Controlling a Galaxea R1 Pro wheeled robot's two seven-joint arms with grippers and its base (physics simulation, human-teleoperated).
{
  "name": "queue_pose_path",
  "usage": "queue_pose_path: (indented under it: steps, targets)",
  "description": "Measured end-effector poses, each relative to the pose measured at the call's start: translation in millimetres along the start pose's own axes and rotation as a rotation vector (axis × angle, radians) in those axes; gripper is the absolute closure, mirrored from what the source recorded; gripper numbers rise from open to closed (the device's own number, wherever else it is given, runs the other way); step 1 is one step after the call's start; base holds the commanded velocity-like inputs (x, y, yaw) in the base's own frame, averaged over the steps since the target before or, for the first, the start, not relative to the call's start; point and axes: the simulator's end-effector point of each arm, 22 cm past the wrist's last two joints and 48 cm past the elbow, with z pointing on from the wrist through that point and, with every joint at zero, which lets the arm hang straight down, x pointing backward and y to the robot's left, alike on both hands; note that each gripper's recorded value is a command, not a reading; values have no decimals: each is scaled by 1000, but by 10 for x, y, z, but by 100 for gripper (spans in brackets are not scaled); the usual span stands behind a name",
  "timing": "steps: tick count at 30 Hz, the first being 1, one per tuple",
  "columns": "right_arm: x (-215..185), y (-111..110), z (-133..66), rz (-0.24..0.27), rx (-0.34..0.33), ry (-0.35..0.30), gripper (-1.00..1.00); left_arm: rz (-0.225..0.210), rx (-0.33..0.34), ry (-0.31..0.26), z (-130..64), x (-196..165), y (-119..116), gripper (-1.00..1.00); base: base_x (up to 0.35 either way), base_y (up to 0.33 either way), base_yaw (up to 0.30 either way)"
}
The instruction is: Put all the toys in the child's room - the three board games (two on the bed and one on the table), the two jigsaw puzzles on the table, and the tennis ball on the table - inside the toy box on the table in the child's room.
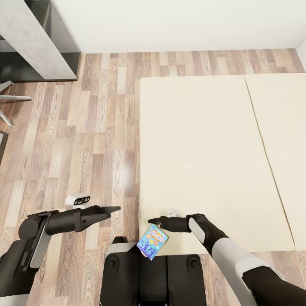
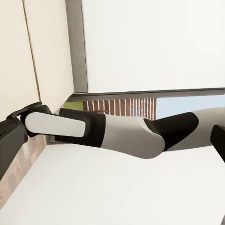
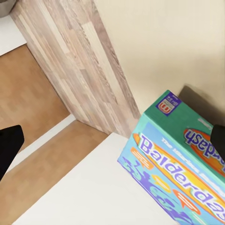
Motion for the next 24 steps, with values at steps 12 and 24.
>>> queue_pose_path:
  steps: [12,24]
  targets:
    - [-8,-9,-8,1,0,-3,-100,2,-3,-3,-15,-11,3,-100,0,0,0]
    - [-10,-13,-9,-1,1,-4,-100,2,-3,-2,-13,-8,2,-100,0,0,0]
